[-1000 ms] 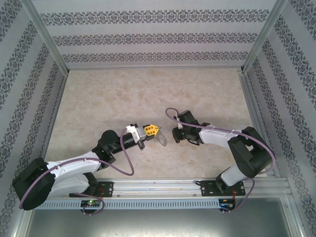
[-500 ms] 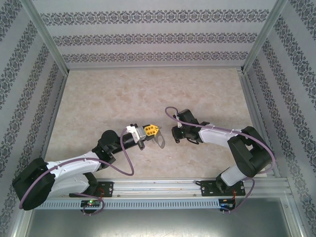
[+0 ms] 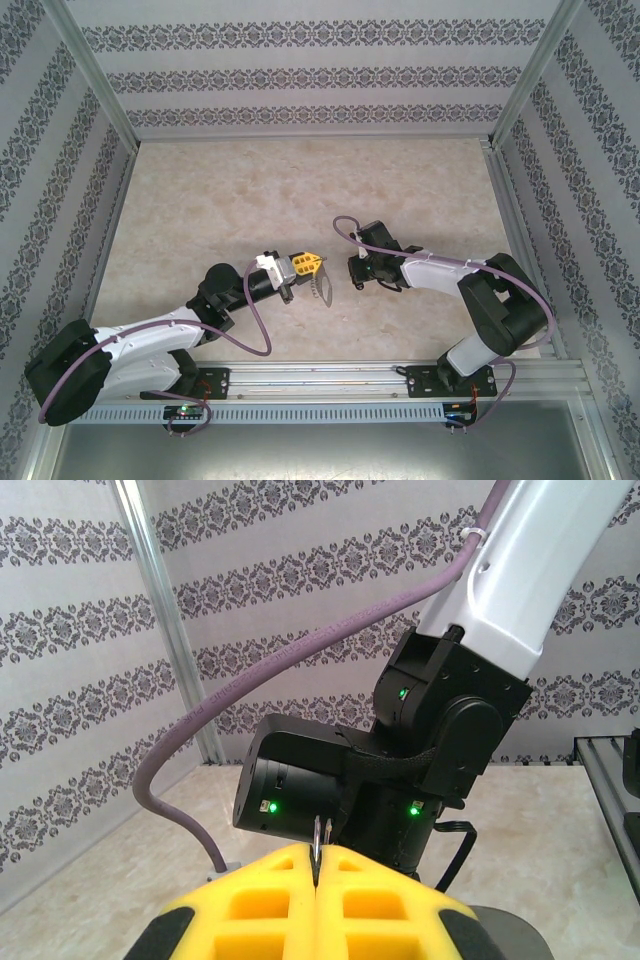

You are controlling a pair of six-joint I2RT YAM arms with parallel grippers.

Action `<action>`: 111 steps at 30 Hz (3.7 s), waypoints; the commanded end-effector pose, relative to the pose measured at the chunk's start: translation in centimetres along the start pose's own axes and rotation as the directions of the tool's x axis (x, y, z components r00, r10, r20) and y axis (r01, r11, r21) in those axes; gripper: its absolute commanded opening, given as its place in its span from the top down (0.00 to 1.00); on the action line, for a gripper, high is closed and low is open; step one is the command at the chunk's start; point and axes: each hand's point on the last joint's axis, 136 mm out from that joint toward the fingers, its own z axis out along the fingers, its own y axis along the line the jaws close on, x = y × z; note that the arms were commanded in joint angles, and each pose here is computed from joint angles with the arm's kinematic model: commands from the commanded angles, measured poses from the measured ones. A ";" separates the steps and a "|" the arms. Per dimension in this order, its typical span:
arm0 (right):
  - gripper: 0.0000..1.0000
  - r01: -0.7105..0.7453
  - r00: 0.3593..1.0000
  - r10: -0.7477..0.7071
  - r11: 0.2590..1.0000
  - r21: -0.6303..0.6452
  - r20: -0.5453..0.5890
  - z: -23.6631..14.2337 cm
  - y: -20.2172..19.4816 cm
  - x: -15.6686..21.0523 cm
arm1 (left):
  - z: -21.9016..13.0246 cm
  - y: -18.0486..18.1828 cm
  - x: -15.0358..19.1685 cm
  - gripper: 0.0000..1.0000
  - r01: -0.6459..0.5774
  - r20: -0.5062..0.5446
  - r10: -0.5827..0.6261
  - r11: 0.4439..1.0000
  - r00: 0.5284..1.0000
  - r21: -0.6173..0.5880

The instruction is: Put the keys on the keyring

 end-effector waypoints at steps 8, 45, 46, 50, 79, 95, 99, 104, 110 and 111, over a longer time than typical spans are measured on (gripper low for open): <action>0.86 0.009 1.000 -0.009 1.000 -0.014 -0.010 0.4 0.6 -0.1 | 0.1 -0.3 -1.1 1.00 -0.037 0.043 0.037 0.999 0.998 0.002; 1.00 0.394 0.767 0.025 0.770 -0.502 0.641 -23.2 9.3 -6.5 | 1.2 -0.5 -1.1 1.00 -0.041 0.021 0.040 0.998 0.999 0.039; 1.00 0.400 0.765 0.027 0.763 -0.508 0.644 -23.4 9.4 -6.3 | 1.3 -0.5 -1.1 1.00 -0.040 0.020 0.039 0.998 0.999 0.042; 1.00 0.422 0.752 0.035 0.741 -0.522 0.658 -24.2 9.8 -5.8 | 1.7 -0.6 -1.1 1.00 -0.035 0.017 0.034 0.998 0.999 0.052; 1.00 0.547 0.718 -0.100 0.693 -0.469 0.689 -23.3 13.2 -4.0 | 4.0 -0.6 -0.6 1.00 0.030 0.023 -0.032 0.995 0.999 0.091; 1.00 0.541 0.710 -0.111 0.718 -0.438 0.695 -22.6 13.2 -4.5 | 4.0 -1.0 -1.2 1.00 0.044 0.042 -0.049 0.993 0.998 0.112; 1.00 0.533 0.706 -0.112 0.734 -0.421 0.699 -22.3 12.9 -4.9 | 4.0 -1.2 -1.4 1.00 0.049 0.052 -0.055 0.991 0.997 0.123; 1.00 0.519 0.709 -0.124 0.758 -0.395 0.694 -21.7 12.2 -4.7 | 3.8 -1.2 -1.6 1.00 0.045 0.059 -0.053 0.991 0.997 0.122; 1.00 0.485 0.721 -0.112 0.786 -0.383 0.683 -21.2 10.9 -4.6 | 3.7 -1.1 -1.7 1.00 0.042 0.069 -0.050 0.993 0.996 0.114; 1.00 0.481 0.722 -0.108 0.789 -0.383 0.683 -21.2 10.7 -4.6 | 3.7 -1.1 -1.7 1.00 0.042 0.070 -0.050 0.993 0.996 0.113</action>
